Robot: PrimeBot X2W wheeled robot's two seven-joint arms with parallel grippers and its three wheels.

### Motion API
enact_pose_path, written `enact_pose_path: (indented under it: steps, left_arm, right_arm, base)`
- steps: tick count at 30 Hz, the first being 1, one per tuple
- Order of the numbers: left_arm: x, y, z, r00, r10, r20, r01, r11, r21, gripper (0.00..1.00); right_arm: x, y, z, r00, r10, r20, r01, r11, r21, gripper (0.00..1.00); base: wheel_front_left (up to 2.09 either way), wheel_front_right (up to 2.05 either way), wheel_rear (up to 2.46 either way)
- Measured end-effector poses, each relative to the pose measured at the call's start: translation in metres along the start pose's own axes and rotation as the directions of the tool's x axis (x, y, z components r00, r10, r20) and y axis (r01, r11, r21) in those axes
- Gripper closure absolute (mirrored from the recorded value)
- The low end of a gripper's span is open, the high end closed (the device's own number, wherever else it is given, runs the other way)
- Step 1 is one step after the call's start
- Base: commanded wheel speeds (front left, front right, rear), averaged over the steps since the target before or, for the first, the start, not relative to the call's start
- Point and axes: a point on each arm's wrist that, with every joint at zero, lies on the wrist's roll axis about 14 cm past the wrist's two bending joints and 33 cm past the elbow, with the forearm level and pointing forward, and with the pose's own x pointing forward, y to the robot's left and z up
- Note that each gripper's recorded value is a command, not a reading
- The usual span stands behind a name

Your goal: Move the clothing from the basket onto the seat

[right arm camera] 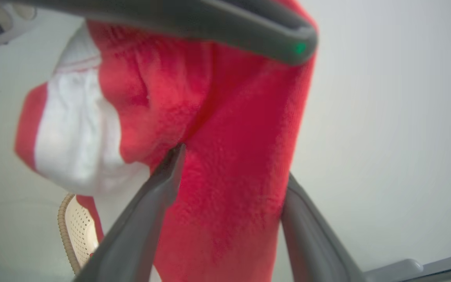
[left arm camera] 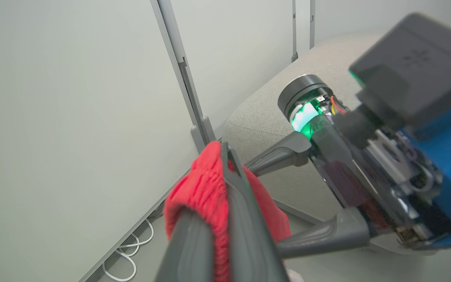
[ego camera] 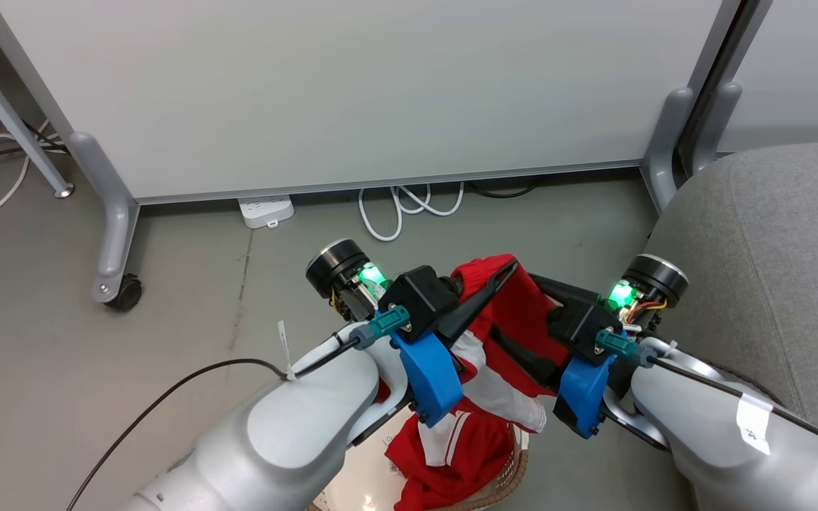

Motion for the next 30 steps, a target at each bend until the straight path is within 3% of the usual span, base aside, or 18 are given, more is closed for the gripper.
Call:
enact_pose_path:
  steps: [1, 2, 30]
  left_arm:
    - [0.0001, 0.0007, 0.0003, 1.000, 0.001, 0.001, -0.001, 1.000, 0.001, 1.00]
    - [0.0002, 0.0011, 0.0005, 1.000, 0.001, 0.001, -0.001, 1.000, 0.002, 1.00]
    - [0.0030, 0.0060, -0.0067, 1.000, 0.005, -0.009, -0.005, 1.000, -0.006, 1.00]
  right_arm:
    - [0.0004, 0.0016, -0.0011, 1.000, 0.004, -0.003, -0.003, 1.000, 0.007, 0.14]
    - [0.0005, 0.0035, -0.0024, 1.000, 0.009, -0.007, -0.009, 1.000, 0.010, 1.00]
    - [0.0036, 0.0039, -0.0051, 1.000, 0.014, -0.005, -0.014, 0.999, 0.035, 1.00]
  base:
    - [0.00, 0.00, 0.00]
    - [0.00, 0.00, 0.00]
    - [0.00, 0.00, 0.00]
